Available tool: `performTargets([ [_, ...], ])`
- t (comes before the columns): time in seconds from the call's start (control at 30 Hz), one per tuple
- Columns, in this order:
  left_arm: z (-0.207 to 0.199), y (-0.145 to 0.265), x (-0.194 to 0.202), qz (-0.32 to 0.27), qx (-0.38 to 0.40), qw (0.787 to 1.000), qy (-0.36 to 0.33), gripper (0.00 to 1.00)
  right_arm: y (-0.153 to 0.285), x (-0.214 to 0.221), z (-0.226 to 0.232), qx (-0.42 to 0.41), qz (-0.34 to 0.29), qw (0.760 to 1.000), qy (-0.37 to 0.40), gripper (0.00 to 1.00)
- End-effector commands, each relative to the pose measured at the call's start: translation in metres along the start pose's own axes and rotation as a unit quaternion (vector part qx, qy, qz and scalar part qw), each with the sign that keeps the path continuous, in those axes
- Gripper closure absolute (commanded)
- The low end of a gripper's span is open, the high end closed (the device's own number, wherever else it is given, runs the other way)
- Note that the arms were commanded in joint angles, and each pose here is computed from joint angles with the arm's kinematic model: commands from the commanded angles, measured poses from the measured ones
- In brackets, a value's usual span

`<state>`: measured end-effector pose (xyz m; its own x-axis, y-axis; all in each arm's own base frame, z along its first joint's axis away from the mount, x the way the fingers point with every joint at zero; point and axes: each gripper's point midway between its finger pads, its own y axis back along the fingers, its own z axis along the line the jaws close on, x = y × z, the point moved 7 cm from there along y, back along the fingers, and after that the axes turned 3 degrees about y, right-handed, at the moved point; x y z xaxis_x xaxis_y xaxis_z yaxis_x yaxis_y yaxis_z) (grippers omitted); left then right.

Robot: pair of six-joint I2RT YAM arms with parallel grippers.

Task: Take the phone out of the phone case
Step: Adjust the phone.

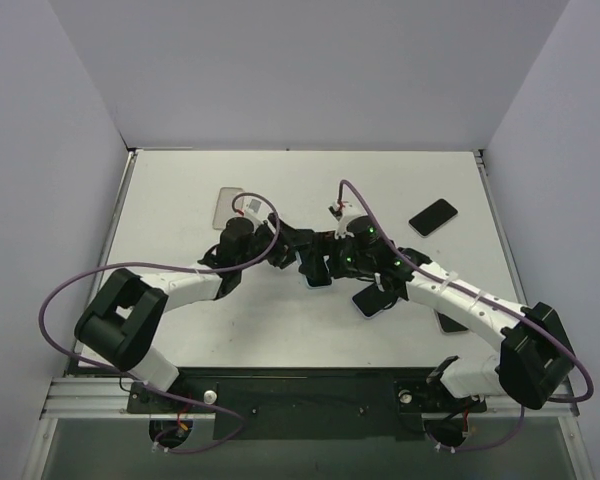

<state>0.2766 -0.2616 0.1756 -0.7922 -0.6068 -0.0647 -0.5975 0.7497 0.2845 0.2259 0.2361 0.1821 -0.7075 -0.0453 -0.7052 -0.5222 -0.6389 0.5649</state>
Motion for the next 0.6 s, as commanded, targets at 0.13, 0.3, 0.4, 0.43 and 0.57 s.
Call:
performTargets([
  [0.13,-0.034,0.001,-0.005,0.025,0.074,0.991,-0.105,1.0,0.031,-0.008,0.013,0.011,0.017,0.998,0.053,0.66],
  [0.3,-0.057,0.038,-0.009,0.107,0.179,0.954,-0.218,1.0,0.059,0.002,0.013,-0.086,0.042,0.995,0.018,0.27],
  [0.4,-0.07,0.058,-0.008,0.145,0.23,0.933,-0.237,1.0,0.071,0.005,0.025,-0.166,0.059,0.984,0.014,0.29],
  [0.43,-0.071,0.063,-0.004,0.165,0.241,0.926,-0.239,1.0,0.072,0.006,0.028,-0.183,0.06,0.981,0.018,0.31],
  [0.57,-0.092,0.081,0.004,0.185,0.303,0.908,-0.223,1.0,0.075,0.005,0.043,-0.247,0.057,0.967,0.017,0.41],
])
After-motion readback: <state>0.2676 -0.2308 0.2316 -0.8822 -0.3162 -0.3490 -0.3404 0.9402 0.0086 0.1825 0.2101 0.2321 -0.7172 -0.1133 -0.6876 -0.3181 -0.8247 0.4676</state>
